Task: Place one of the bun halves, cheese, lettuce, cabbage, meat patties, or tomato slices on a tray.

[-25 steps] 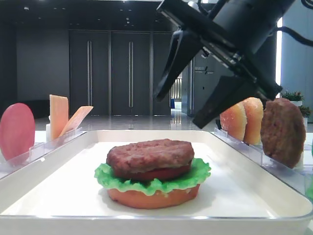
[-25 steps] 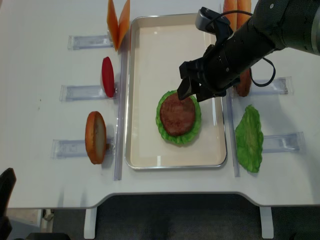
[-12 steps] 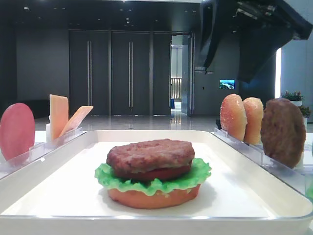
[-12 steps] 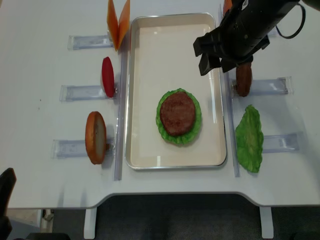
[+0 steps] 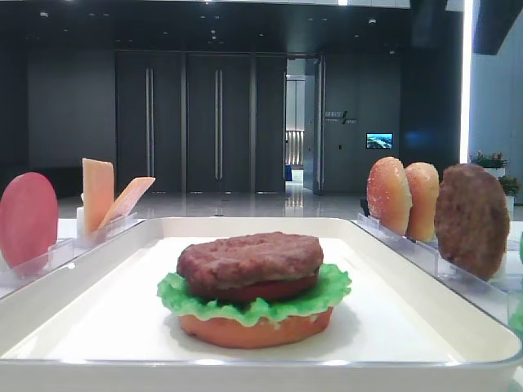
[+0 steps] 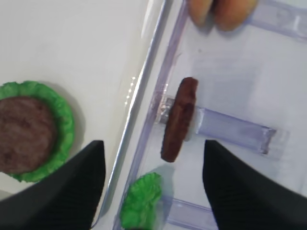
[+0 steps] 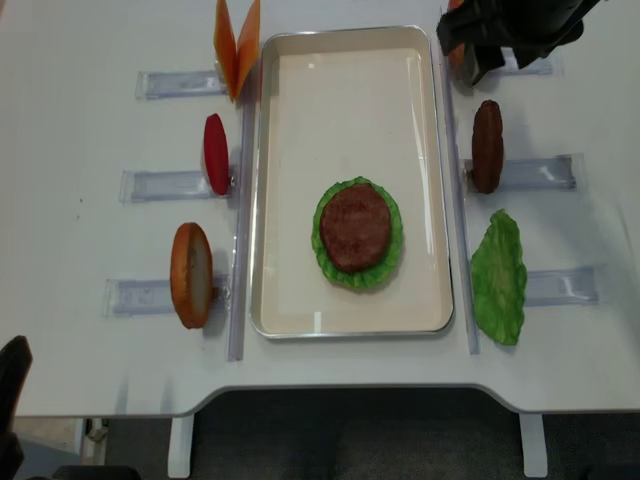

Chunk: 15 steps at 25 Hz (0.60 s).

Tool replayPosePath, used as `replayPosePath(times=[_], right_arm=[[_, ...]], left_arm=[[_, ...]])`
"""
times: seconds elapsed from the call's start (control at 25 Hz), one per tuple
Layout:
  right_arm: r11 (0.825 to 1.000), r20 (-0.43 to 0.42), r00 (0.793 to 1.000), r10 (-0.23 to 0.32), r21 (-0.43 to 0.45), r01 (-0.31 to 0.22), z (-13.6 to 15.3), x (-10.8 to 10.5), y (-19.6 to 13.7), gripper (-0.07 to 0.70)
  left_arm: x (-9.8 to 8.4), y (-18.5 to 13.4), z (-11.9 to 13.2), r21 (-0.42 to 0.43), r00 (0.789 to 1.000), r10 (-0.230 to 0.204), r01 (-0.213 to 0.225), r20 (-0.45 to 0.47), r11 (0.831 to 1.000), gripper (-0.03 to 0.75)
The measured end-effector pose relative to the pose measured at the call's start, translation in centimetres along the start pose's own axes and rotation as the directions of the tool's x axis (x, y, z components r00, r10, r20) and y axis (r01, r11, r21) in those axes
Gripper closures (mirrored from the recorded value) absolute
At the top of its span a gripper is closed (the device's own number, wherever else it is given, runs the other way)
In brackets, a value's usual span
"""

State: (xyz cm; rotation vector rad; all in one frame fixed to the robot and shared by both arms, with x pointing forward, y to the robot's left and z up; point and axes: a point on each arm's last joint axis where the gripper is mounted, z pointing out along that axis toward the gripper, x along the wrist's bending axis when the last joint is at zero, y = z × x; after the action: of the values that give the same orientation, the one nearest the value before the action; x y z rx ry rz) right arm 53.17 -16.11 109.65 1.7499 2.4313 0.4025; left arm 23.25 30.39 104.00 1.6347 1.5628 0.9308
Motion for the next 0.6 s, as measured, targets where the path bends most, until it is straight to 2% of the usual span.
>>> replayPosePath(times=[0.28, 0.4, 0.52, 0.6], right_arm=[[0.991, 0.067, 0.989, 0.131, -0.042, -0.128, -1.2, -6.2, 0.6, 0.208], [0.979, 0.095, 0.975, 0.201, -0.050, -0.197, -1.5, -9.4, 0.3, 0.208], [0.957, 0.112, 0.950, 0.290, -0.064, -0.285, -1.9, -12.6, -0.4, 0.208], [0.944, 0.114, 0.938, 0.327, -0.073, -0.320, -2.3, -14.3, -0.9, 0.208]], left_arm=[[0.0, 0.0, 0.0, 0.000, 1.000, -0.001, 0.001, 0.002, 1.000, 0.244], [0.0, 0.0, 0.0, 0.000, 1.000, -0.001, 0.001, 0.002, 1.000, 0.244], [0.0, 0.0, 0.0, 0.000, 1.000, -0.001, 0.001, 0.002, 1.000, 0.244], [0.0, 0.0, 0.0, 0.000, 1.000, -0.001, 0.001, 0.002, 1.000, 0.244]])
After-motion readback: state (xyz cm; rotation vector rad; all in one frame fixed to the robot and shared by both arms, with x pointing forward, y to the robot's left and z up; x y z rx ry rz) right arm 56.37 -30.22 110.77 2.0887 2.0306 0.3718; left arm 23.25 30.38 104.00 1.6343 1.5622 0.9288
